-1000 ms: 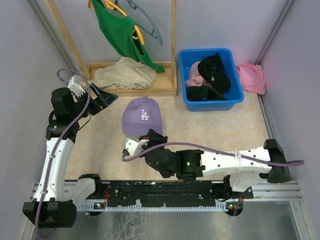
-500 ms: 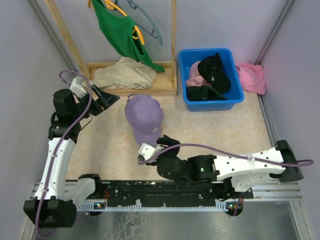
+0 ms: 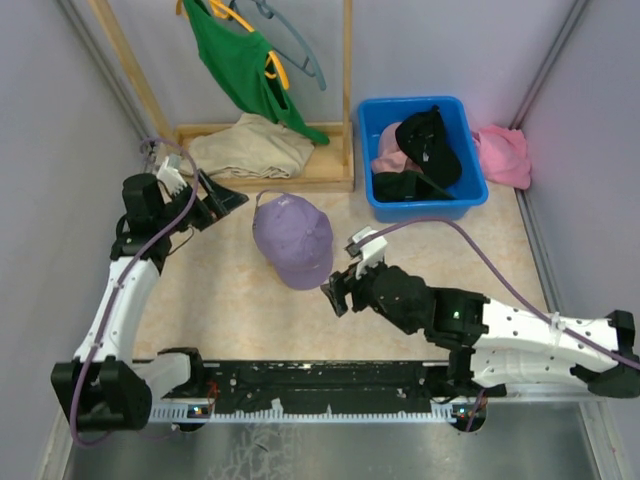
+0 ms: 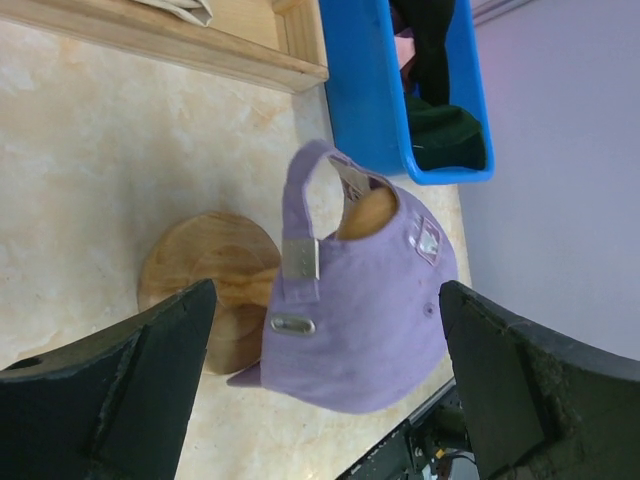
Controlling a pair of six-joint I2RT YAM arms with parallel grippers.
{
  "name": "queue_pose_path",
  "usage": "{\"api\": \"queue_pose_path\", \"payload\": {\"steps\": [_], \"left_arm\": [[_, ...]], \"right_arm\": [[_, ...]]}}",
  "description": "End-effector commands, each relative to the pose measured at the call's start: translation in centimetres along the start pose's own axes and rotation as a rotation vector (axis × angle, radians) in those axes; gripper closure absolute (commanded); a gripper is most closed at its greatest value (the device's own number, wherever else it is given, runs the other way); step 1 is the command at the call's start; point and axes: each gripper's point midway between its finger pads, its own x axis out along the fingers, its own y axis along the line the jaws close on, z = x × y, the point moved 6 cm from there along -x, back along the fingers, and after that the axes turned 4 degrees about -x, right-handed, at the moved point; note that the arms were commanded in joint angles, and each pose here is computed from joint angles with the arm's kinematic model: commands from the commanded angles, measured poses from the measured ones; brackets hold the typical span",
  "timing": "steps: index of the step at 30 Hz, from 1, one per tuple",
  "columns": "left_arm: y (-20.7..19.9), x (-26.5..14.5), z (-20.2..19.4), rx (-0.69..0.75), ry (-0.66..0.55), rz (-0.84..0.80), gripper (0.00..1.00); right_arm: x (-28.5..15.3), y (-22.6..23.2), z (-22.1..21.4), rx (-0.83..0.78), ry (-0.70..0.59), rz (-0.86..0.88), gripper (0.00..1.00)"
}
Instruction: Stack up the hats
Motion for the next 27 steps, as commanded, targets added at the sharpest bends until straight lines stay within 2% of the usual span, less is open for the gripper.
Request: {"api": "queue_pose_path", "payload": {"steps": [1,7,12,16,24,26,27], "left_arm": [[-0.1,2.0,1.8,0.094,0.04,-0.046,0.03],[0.1,4.8,3.5,0.219,0.095,0.015,0.1],[-0.6,6.8,3.0,0.266,0.138,0.019,0.1],[-0.6,8.6,1.9,0.316,0.186,0.069,0.15],[0.7,10.1,2.0,0.374,0.177,0.213,0.19],[0.9,10.5,2.2,0.38,0.178,0.23,0.24],[1.1,10.7,2.2,0.38,0.182,0.244,0.29]], "right_arm": [[-1.2,0.6,1.5,0.259,-0.087,0.148,0.27],[-1.1,-0.1,0.5,0.255,-0.061,0.1,0.27],[-1.3,-0.8,0.0,0.232,-0.046,0.049,0.25],[-1.7,-1.6,-0.5,0.227,-0.044,0.01,0.25],[-3.2,-3.6,0.0,0.248,-0.095,-0.054,0.22],[-3.3,-4.0,0.0,0.247,-0.099,-0.068,0.22],[-3.4,-4.1,0.0,0.247,-0.1,-0.075,0.21]]}}
